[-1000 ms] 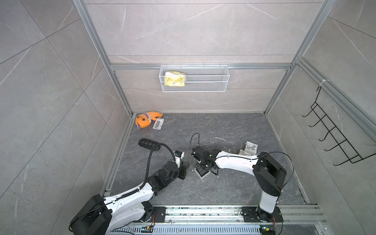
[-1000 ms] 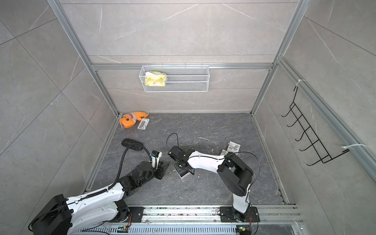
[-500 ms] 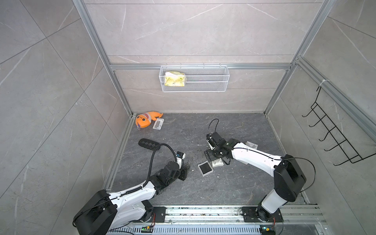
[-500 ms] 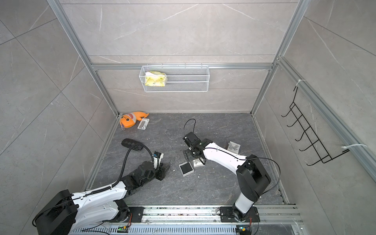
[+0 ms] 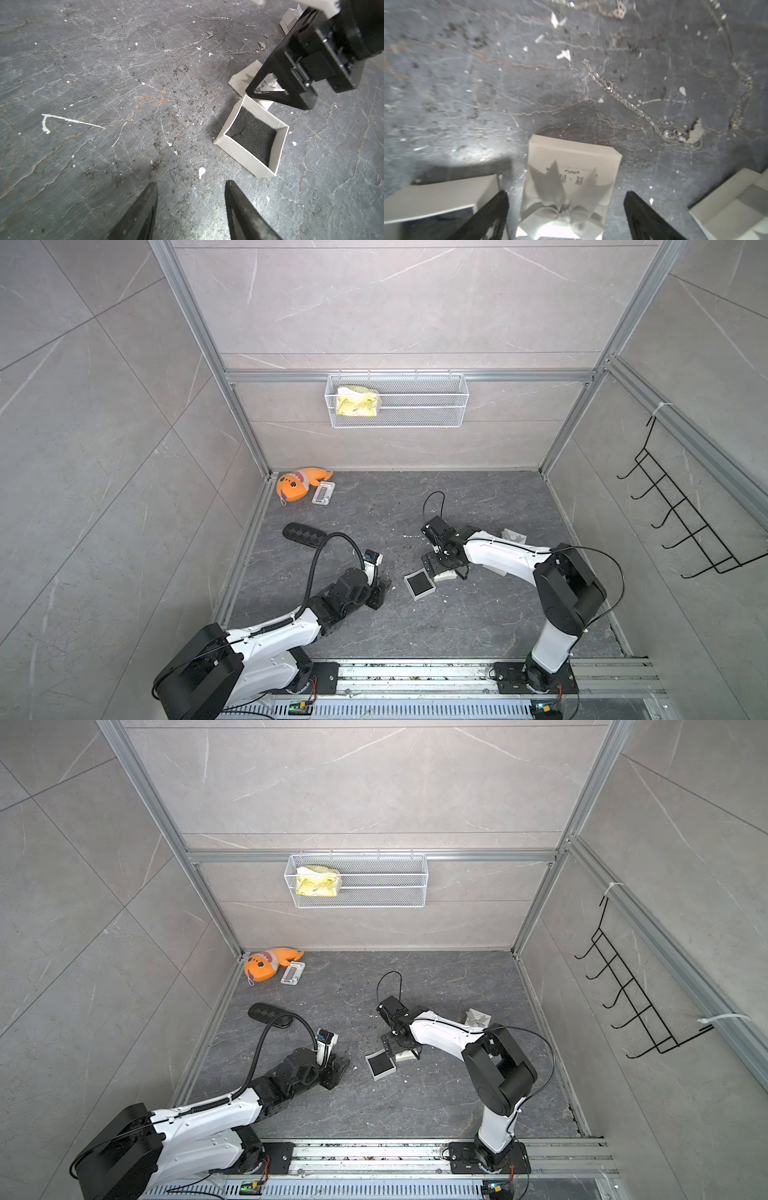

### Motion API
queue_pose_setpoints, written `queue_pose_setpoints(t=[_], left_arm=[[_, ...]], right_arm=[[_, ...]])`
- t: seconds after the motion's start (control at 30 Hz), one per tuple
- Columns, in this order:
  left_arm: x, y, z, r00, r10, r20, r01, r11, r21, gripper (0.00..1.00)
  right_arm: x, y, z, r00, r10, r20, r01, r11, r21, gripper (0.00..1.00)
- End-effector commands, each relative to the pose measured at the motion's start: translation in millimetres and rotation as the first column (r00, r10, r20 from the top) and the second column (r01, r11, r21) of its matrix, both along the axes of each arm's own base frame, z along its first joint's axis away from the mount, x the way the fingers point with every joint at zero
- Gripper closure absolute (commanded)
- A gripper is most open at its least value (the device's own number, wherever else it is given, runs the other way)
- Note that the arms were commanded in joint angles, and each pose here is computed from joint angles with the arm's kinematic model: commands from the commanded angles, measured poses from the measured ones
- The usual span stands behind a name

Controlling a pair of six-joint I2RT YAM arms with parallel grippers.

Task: Take the necklace out of the lift-off lid jewelry box
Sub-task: Pick up the lid from the center of the board.

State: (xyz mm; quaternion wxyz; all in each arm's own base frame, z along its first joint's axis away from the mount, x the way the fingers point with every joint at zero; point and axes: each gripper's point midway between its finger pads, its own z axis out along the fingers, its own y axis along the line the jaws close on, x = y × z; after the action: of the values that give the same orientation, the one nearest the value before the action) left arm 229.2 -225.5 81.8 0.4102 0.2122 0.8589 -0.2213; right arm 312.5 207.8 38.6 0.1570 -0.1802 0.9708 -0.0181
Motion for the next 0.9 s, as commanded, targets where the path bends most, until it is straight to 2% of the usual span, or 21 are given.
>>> queue_pose_setpoints(t=[0.0, 0.27, 0.47, 0.87], left_arm=[[4.5, -14.8, 17.1, 0.998, -0.052, 0.043, 0.053, 0.998, -0.035, 0.45], [1.4, -24.1, 12.6, 0.995, -0.099, 0.031, 0.100, 0.994, -0.049, 0.45], [-2.0, -32.6, 1.3, 0.990, -0.140, 0.007, 0.140, 0.988, -0.058, 0.45], [0.2, -43.5, -22.4, 0.985, -0.169, -0.034, 0.167, 0.985, -0.051, 0.46]], right_arm=[[-4.3, -5.0, -13.4, 0.999, -0.038, -0.035, 0.039, 0.999, 0.020, 0.13], [-8.7, -2.9, -27.5, 0.996, -0.037, -0.085, 0.043, 0.997, 0.070, 0.19], [-12.5, -3.6, -26.6, 0.995, -0.015, -0.098, 0.023, 0.997, 0.073, 0.32], [-25.2, -6.9, 12.7, 0.994, 0.050, -0.100, -0.041, 0.995, 0.094, 0.34]])
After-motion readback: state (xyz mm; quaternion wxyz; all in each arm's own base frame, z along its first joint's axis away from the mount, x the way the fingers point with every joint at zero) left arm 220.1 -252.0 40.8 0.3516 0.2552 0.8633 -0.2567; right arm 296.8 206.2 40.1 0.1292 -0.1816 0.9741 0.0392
